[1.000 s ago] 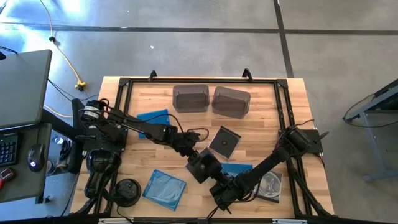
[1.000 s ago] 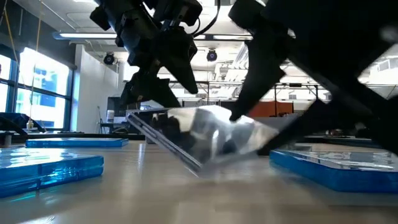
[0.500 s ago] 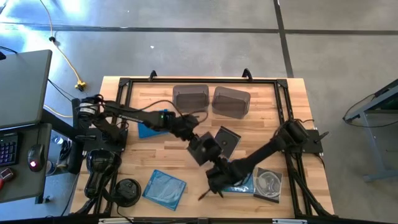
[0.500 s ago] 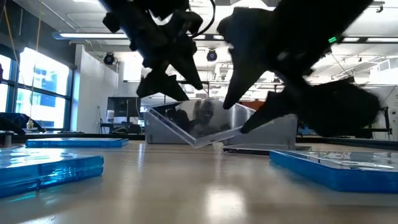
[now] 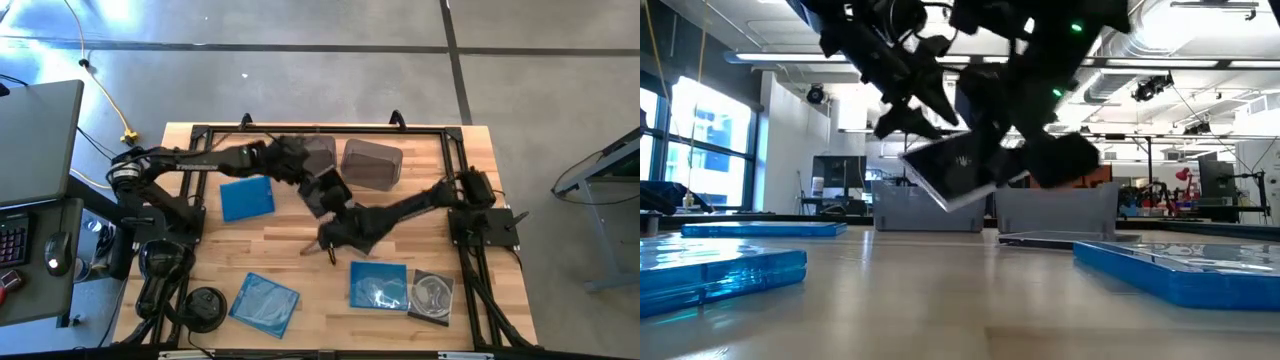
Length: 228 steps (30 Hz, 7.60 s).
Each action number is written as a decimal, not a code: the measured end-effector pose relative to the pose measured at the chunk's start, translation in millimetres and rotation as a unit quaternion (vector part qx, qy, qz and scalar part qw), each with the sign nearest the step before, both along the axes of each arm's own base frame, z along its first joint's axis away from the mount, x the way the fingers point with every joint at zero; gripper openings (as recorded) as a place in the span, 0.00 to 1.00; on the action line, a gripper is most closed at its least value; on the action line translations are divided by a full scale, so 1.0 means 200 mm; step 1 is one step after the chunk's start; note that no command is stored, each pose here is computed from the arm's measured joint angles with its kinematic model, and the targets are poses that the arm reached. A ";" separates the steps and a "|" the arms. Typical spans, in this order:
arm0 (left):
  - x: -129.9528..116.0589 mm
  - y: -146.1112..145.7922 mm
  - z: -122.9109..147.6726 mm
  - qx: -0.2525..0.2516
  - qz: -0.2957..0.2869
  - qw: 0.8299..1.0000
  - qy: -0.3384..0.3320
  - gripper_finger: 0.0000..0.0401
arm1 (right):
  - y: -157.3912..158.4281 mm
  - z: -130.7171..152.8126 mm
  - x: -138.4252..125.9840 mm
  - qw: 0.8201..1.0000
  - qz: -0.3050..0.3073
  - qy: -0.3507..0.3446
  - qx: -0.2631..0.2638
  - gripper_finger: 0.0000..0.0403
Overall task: Pick & place jewel cases by type
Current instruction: Put the top left black CD case into the left black bin, then put the top black CD case into the left black bin
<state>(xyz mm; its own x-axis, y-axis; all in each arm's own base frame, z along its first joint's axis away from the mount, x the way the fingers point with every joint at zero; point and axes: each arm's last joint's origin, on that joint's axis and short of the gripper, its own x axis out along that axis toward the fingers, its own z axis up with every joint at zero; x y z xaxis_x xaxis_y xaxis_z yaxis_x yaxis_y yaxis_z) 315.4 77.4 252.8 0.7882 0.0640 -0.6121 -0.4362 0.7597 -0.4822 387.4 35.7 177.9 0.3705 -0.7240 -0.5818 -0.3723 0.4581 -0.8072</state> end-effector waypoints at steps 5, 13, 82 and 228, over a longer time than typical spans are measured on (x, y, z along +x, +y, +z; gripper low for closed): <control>-0.10 0.16 0.07 0.043 0.036 0.998 -0.009 0.47 | -0.21 0.16 0.06 0.998 0.022 -0.063 0.020 0.49; -0.25 0.41 0.05 0.055 0.086 0.994 0.026 0.47 | -0.53 0.26 0.09 0.985 0.050 -0.148 0.080 0.49; -0.21 -0.15 0.86 0.199 -0.164 0.957 0.132 0.47 | 0.09 0.71 -0.58 0.907 -0.129 -0.179 0.359 0.49; 0.10 -0.30 0.42 0.236 0.040 0.871 0.428 0.15 | -0.21 0.08 -0.33 0.864 0.012 -0.340 0.372 0.49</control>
<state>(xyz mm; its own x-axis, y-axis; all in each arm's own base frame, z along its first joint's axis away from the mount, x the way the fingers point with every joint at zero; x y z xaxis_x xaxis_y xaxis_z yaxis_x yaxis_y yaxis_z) 335.7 18.2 336.8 0.0373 0.5017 -0.8642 -0.5429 0.7363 0.4040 320.5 -6.6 193.4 0.8194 -0.2312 -0.5245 0.0554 0.9427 -0.3290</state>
